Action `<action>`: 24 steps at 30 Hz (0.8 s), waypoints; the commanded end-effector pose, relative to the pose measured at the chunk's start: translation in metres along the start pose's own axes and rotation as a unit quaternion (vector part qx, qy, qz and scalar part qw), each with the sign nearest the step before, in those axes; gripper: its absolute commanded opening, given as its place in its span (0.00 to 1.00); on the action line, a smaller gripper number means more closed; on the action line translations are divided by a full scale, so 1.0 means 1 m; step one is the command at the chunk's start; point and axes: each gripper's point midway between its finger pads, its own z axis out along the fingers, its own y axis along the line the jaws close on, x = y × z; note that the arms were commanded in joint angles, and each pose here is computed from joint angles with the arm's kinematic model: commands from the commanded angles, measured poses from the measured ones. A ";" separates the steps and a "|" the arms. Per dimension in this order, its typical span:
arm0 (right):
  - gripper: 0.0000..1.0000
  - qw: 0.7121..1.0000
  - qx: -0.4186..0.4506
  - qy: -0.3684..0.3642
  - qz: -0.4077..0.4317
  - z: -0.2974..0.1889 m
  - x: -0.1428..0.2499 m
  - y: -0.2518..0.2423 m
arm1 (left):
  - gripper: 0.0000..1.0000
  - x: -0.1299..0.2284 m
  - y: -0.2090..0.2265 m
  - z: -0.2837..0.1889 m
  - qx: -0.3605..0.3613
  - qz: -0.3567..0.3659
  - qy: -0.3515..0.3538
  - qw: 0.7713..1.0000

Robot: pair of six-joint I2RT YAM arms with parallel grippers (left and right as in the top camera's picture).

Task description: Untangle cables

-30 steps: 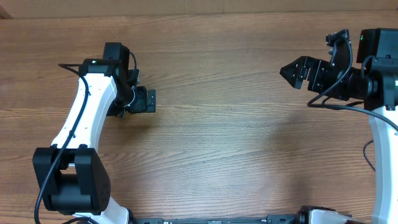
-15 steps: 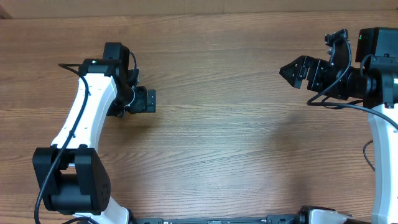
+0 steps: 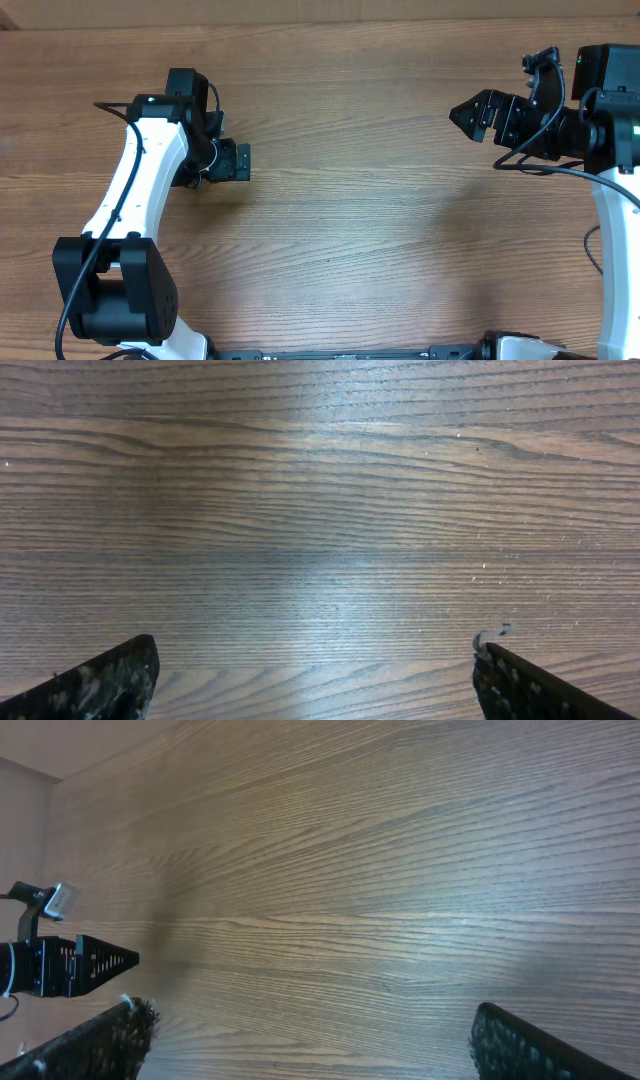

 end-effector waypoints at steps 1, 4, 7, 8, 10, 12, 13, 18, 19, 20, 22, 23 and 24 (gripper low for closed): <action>1.00 1.000 0.004 0.000 -0.005 0.001 0.000 -0.002 | 0.99 -0.003 -0.002 -0.005 0.005 0.007 -0.009 1.000; 1.00 1.000 0.004 0.000 -0.005 0.001 0.000 -0.002 | 1.00 -0.003 -0.001 -0.004 0.005 0.007 -0.008 1.000; 1.00 1.000 0.004 0.000 -0.005 0.001 0.000 -0.002 | 1.00 -0.003 -0.001 -0.004 0.005 0.007 -0.007 1.000; 1.00 1.000 0.004 0.000 -0.005 0.001 0.000 -0.002 | 0.99 -0.003 -0.001 -0.004 0.005 0.007 -0.007 1.000; 1.00 1.000 0.004 0.000 -0.005 0.001 0.000 -0.002 | 0.99 -0.003 -0.001 -0.004 0.005 0.007 -0.007 1.000; 1.00 1.000 0.004 0.000 -0.005 0.001 0.000 -0.002 | 0.99 -0.003 -0.002 -0.004 0.005 0.007 -0.007 1.000; 1.00 1.000 0.004 0.000 -0.005 0.001 0.000 -0.002 | 1.00 -0.003 -0.002 -0.004 0.005 0.007 -0.007 1.000; 1.00 1.000 0.004 0.000 -0.005 0.001 0.000 -0.002 | 0.99 -0.003 -0.002 -0.005 0.005 0.008 -0.010 1.000; 1.00 1.000 0.004 0.000 -0.005 0.001 0.000 -0.002 | 1.00 -0.003 -0.003 -0.006 0.005 0.010 -0.011 1.000; 1.00 1.000 0.004 0.000 -0.005 0.001 0.000 -0.002 | 1.00 -0.003 -0.005 -0.008 0.006 0.012 -0.013 1.000; 1.00 1.000 0.004 0.000 -0.005 0.001 0.000 -0.002 | 0.99 -0.003 -0.009 -0.012 0.007 0.019 -0.020 1.000; 1.00 1.000 0.004 0.000 -0.005 0.001 0.000 -0.002 | 1.00 -0.002 -0.013 -0.017 0.008 0.024 -0.027 0.999; 1.00 1.000 0.004 0.000 -0.005 0.001 0.000 -0.002 | 1.00 -0.002 -0.017 -0.020 0.009 0.030 -0.032 0.999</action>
